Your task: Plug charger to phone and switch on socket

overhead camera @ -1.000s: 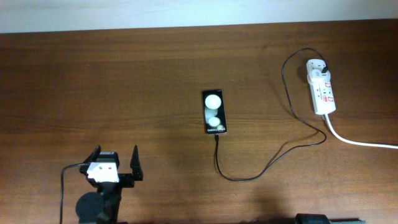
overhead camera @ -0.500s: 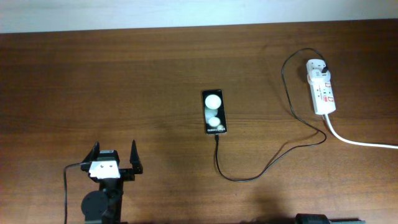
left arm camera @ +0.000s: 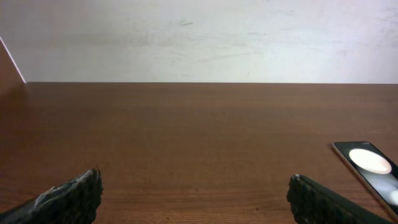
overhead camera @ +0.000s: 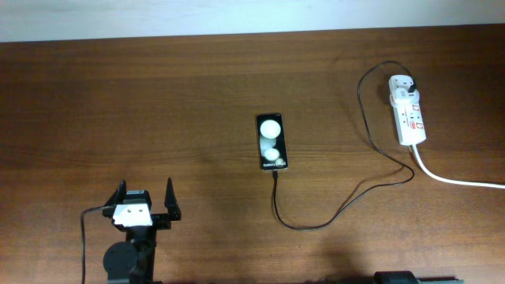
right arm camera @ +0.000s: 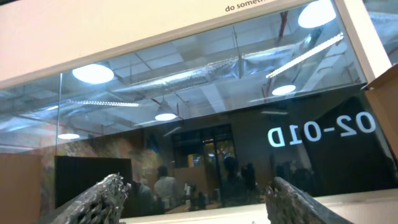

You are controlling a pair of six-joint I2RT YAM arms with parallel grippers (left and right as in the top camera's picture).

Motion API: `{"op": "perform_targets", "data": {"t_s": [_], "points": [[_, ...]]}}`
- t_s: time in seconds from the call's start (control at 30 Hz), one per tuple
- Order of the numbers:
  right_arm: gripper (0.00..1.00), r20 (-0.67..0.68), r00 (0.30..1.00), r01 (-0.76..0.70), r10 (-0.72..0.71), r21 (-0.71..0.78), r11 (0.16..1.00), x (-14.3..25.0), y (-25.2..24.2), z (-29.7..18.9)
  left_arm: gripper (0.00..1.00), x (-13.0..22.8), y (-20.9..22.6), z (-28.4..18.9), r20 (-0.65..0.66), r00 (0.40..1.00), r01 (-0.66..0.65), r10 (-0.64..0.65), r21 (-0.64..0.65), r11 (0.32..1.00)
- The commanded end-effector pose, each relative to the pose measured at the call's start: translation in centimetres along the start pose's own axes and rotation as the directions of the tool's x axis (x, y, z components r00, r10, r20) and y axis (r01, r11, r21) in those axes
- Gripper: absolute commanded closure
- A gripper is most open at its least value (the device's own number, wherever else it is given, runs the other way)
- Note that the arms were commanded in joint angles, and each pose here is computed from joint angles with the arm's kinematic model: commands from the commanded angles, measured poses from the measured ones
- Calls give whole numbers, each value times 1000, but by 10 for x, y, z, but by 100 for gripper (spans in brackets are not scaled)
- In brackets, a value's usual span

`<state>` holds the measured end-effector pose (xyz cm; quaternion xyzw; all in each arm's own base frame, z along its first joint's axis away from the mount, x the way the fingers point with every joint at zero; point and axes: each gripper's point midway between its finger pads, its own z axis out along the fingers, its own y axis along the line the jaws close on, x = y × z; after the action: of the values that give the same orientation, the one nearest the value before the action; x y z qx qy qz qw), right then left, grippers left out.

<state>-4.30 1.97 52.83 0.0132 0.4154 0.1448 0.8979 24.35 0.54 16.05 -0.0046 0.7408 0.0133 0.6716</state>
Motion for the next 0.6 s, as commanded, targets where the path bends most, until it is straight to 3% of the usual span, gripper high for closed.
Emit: {"op": "perform_targets", "data": {"t_s": [0.0,0.13,0.33,0.47,0.5,0.57], "points": [[1,2,1000,-9,9,-16,1000,-1,2,0,1,4,2,1,-8,1000,-19,19,-11,1000],[1,35,999,-5,6,-26,1000,2,0,10,1,4,2,1,-8,1000,-19,19,-11,1000],[1,40,999,-4,6,-28,1000,55,-20,49,1,4,2,1,-8,1000,-19,19,-11,1000],[1,-205,978,-28,38,50,998,178,-58,64,1,4,2,1,-8,1000,-19,19,-11,1000],[1,-297,953,-33,56,81,996,224,-71,61,1,4,2,1,-8,1000,-19,19,-11,1000],[1,-403,912,-34,79,119,992,281,-86,51,1,4,2,1,-8,1000,-19,19,-11,1000]]}}
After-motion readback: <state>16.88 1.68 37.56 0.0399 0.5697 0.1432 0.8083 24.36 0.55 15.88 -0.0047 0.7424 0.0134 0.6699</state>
